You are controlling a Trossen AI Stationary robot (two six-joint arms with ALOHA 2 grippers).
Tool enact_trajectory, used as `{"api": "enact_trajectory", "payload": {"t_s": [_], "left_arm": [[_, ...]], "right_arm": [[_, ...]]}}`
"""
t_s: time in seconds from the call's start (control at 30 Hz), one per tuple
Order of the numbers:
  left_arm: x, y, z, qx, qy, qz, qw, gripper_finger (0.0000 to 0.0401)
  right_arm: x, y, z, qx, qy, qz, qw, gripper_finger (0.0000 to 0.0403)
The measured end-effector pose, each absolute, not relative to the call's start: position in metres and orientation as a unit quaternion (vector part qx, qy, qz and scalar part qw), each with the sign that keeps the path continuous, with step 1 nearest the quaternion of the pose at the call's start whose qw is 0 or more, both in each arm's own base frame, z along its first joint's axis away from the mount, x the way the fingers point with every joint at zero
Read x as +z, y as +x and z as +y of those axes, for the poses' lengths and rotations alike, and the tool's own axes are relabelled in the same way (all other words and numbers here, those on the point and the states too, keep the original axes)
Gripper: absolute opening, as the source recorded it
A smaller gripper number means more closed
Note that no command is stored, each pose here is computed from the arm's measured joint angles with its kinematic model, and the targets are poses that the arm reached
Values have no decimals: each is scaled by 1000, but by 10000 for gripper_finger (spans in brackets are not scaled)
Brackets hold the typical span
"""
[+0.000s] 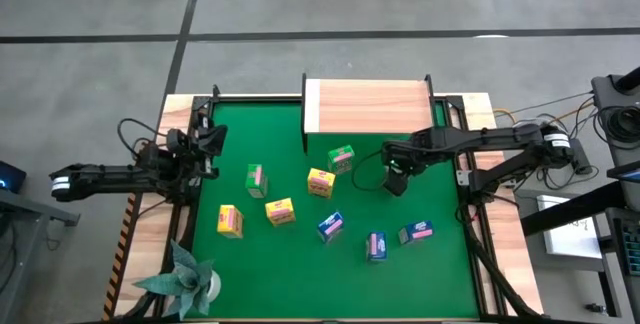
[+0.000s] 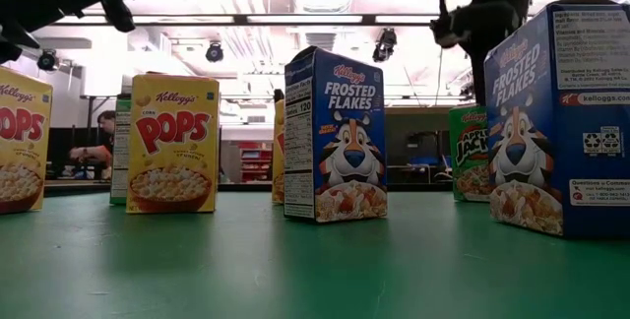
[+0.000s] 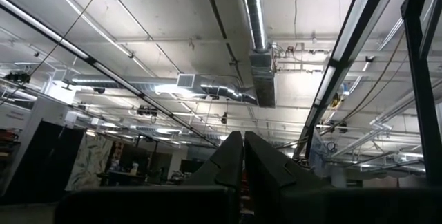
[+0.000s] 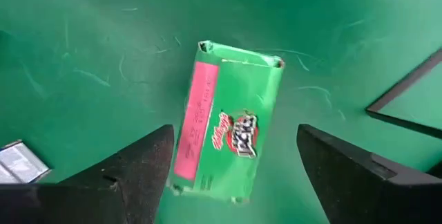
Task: Stack cereal on shelf
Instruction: Put the right green cereal box on the shelf
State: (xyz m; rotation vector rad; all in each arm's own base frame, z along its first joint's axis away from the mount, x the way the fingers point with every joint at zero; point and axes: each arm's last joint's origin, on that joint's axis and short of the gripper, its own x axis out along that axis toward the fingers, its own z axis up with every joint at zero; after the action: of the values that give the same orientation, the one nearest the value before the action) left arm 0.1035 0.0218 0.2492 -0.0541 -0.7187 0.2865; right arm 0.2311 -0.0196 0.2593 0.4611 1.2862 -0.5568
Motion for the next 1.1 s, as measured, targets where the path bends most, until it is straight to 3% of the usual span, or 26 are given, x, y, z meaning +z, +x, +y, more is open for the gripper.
{"api": "enact_trajectory", "payload": {"t_s": [0.2, 0.77, 1.1], "left_arm": [[248, 105, 22, 140, -28, -340, 929, 0], [246, 107, 22, 140, -31, -330, 933, 0], [246, 106, 22, 140, -32, -330, 933, 0]], "right_arm": [[246, 233, -20, -243, 203, 579, 751, 280], [250, 235, -20, -232, 195, 574, 760, 164], [307, 236, -21, -204, 192, 567, 775, 153]]}}
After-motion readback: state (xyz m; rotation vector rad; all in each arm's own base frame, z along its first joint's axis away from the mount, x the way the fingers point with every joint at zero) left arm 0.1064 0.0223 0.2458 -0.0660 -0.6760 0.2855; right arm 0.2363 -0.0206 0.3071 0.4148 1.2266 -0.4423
